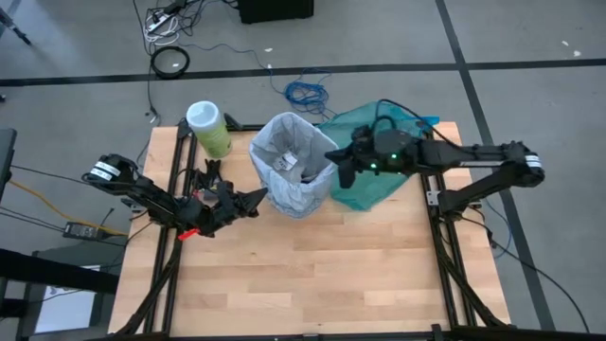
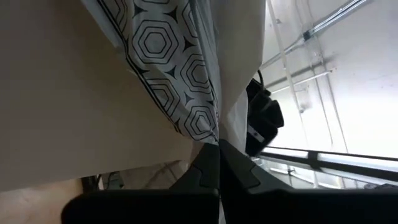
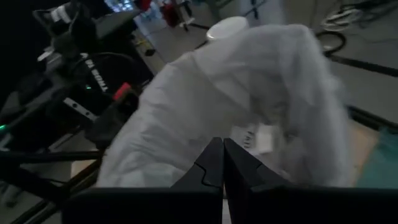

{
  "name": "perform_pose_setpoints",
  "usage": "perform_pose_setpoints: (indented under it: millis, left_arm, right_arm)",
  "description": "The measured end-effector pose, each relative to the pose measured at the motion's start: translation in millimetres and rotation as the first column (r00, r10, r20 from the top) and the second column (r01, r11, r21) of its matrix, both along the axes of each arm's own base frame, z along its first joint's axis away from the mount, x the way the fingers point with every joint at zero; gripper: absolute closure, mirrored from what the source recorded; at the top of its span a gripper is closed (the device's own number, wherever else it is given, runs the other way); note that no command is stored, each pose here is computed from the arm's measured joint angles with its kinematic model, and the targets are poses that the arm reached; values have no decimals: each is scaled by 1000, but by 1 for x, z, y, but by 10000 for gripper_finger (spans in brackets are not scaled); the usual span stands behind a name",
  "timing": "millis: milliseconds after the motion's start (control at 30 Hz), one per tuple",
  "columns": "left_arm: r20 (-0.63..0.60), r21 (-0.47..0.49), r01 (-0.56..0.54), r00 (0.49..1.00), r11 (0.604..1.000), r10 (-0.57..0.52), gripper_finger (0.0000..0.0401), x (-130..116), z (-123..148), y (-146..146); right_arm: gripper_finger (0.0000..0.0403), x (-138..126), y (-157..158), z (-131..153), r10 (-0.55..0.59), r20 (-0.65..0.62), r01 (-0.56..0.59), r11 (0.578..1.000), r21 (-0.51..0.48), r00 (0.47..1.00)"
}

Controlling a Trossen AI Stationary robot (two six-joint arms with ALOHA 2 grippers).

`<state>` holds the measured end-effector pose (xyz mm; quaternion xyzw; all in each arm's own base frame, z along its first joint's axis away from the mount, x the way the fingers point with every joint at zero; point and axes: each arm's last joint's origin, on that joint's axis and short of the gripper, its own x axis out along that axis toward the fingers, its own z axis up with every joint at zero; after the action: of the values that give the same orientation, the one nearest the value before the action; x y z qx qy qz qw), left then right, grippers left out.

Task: Place trash/remove bag and relplace
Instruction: Remove the light blue trash bag from the trash bin

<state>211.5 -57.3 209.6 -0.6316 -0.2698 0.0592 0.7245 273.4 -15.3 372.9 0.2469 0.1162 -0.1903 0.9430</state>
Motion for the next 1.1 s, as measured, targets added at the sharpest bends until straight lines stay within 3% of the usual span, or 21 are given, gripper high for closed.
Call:
perform_pose_setpoints:
  millis: [200,533,733,933,1100]
  left_arm:
    - [91,-76,24,996,997,-17,400,9,17,-3]
    - [293,-99,10,956,995,19,400,13,81,-6]
    - [304,-108,-111,942,988,139,399,-3,104,2]
    - [300,-132,-175,931,976,207,399,-12,110,10]
    - [301,-134,-180,930,975,213,399,-13,110,12]
  right_arm:
    - [403,23,-2,-22,33,-85,-30,999,33,996]
    - [403,30,-1,-27,34,-118,-38,999,-34,992]
    - [403,30,-1,-31,31,-152,-39,998,-50,988]
    - [403,27,-1,-41,31,-241,-41,999,-35,970]
    - [403,27,2,-30,41,-158,-49,998,-49,987]
